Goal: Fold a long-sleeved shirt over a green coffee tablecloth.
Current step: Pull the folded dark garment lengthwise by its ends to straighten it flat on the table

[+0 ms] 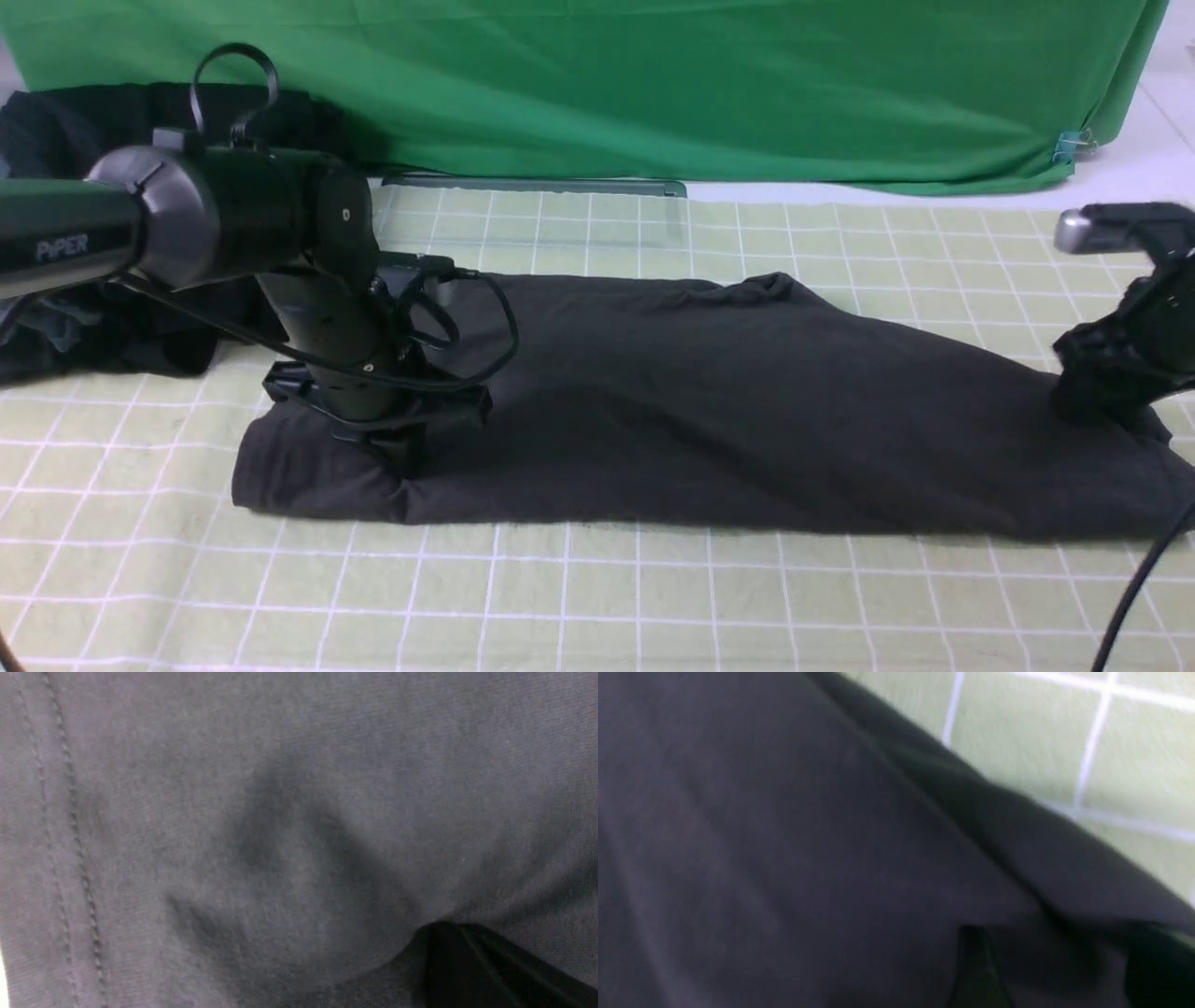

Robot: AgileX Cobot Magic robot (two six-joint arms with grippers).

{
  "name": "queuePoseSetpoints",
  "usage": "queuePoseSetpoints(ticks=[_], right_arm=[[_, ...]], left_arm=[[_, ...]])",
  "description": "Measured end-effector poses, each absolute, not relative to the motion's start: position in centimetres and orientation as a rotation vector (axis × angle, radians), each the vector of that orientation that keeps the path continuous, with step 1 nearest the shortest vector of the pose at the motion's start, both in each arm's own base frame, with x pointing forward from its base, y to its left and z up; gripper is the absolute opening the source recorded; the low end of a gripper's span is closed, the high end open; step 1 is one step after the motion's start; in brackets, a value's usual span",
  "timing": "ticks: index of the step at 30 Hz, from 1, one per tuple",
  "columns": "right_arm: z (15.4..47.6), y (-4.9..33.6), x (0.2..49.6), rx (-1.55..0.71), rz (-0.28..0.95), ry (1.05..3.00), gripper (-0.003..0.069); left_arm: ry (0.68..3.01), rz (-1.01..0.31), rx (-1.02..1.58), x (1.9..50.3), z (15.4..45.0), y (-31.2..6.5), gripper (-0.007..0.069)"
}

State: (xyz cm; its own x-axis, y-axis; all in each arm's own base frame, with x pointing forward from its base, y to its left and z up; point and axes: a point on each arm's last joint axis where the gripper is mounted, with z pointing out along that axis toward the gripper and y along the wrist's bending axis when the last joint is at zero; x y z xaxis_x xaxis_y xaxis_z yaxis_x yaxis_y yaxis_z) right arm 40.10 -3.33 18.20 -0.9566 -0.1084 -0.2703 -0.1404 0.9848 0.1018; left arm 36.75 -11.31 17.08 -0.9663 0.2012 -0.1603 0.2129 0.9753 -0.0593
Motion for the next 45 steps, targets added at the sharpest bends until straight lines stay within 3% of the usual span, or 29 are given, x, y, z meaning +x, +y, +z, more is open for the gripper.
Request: queuePoseSetpoints(ticks=[3, 8, 12, 19, 26, 30, 31, 32, 33, 34, 37, 41, 45], right_arm=[[17.4, -3.0, 40.5, -0.213, 0.161, 2.851, 0.0344], [17.2, -2.7, 40.7, -0.273, 0.145, 2.835, 0.0060], [18.3, -3.0, 41.1, -0.317, 0.111, 2.842, 0.0010], [21.5, -3.3, 42.1, -0.292, 0.046, 2.762, 0.0008], [19.2, -3.6, 42.9, -0.306, 0.028, 2.796, 0.0010], [17.9, -4.0, 43.1, -0.293, -0.029, 2.821, 0.0076], [18.0, -4.1, 43.2, -0.280, -0.054, 2.816, 0.0123], [18.6, -4.2, 43.3, -0.260, -0.068, 2.799, 0.0189], [18.7, -4.2, 43.4, -0.258, -0.070, 2.796, 0.0199], [19.9, -4.3, 43.4, -0.227, -0.080, 2.768, 0.0274], [22.8, -4.3, 42.8, -0.164, -0.086, 2.708, 0.0347], [27.1, -4.0, 41.3, -0.092, -0.075, 2.643, 0.0334], [28.8, -3.8, 40.4, -0.073, -0.056, 2.629, 0.0279]], left_arm=[[2.969, -0.115, 0.311, 36.7, 17.1, -11.3, -0.0004], [2.969, -0.116, 0.307, 36.7, 17.0, -11.3, -0.0004], [2.969, -0.116, 0.307, 36.7, 17.0, -11.3, -0.0004], [2.969, -0.117, 0.307, 36.7, 17.0, -11.3, -0.0004], [2.965, -0.116, 0.337, 36.7, 17.0, -11.3, -0.0004], [2.967, -0.117, 0.314, 36.8, 17.4, -11.3, -0.0004], [2.966, -0.106, 0.305, 36.9, 18.0, -11.3, -0.0004], [2.949, -0.094, 0.294, 37.3, 19.1, -11.2, -0.0004], [2.946, -0.092, 0.289, 37.4, 19.3, -11.2, -0.0004], [2.909, -0.095, 0.258, 38.1, 21.1, -10.8, -0.0004], [2.833, -0.104, 0.170, 39.8, 24.5, -9.2, -0.0004], [2.733, -0.106, 0.031, 42.4, 27.5, -5.9, -0.0004], [2.676, -0.080, 0.007, 44.5, 27.2, -4.1, 0.0011]])
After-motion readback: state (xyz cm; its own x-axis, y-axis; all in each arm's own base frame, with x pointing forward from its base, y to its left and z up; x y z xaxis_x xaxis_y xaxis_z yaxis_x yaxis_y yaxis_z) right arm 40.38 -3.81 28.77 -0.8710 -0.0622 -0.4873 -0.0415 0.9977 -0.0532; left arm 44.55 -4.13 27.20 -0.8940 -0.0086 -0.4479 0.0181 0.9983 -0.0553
